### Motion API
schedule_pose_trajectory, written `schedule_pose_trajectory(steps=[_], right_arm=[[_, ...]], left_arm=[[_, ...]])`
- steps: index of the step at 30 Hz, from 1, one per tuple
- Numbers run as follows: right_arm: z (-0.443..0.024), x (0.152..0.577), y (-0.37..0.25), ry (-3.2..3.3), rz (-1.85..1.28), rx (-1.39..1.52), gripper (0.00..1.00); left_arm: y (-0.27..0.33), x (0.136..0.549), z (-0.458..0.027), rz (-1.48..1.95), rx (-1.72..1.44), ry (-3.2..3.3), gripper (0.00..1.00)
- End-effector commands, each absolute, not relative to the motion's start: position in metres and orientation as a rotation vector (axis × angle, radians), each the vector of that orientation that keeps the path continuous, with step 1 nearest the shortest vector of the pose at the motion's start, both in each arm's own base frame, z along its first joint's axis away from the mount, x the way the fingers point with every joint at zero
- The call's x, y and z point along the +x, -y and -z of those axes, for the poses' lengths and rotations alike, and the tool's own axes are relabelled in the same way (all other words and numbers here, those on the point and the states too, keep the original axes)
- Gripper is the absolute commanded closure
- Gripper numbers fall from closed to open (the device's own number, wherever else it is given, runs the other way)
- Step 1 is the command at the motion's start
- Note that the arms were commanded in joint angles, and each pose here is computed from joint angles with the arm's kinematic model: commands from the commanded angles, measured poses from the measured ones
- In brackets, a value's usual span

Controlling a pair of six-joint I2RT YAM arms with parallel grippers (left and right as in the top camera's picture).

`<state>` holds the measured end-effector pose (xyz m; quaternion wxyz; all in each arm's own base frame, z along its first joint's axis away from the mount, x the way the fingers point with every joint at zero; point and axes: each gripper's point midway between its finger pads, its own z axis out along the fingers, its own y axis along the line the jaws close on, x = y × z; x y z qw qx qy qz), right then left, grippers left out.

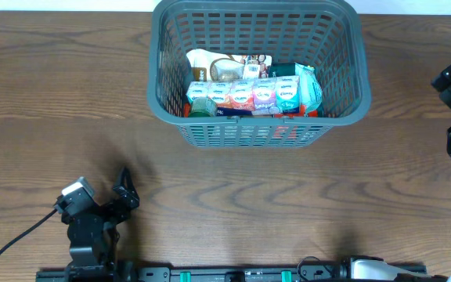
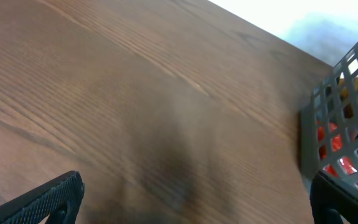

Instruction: Pack container

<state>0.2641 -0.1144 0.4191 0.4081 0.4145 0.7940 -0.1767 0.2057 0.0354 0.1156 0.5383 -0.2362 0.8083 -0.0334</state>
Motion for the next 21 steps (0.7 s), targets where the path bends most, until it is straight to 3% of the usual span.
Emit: schedule_pose_trajectory(steps=[1,21], right_arm=[[-0.42,0.261,0.117,-1.984,0.451,1.067,0.01],[-0.42,0.261,0.117,-1.985,0.45,1.067,0.01]], left_arm=[[-0.035,0.207,-0.107,0.075,-0.549,-1.937,0.01],[-0.016,0.229,-0.129,-0.135,0.024,-1.862,0.01]])
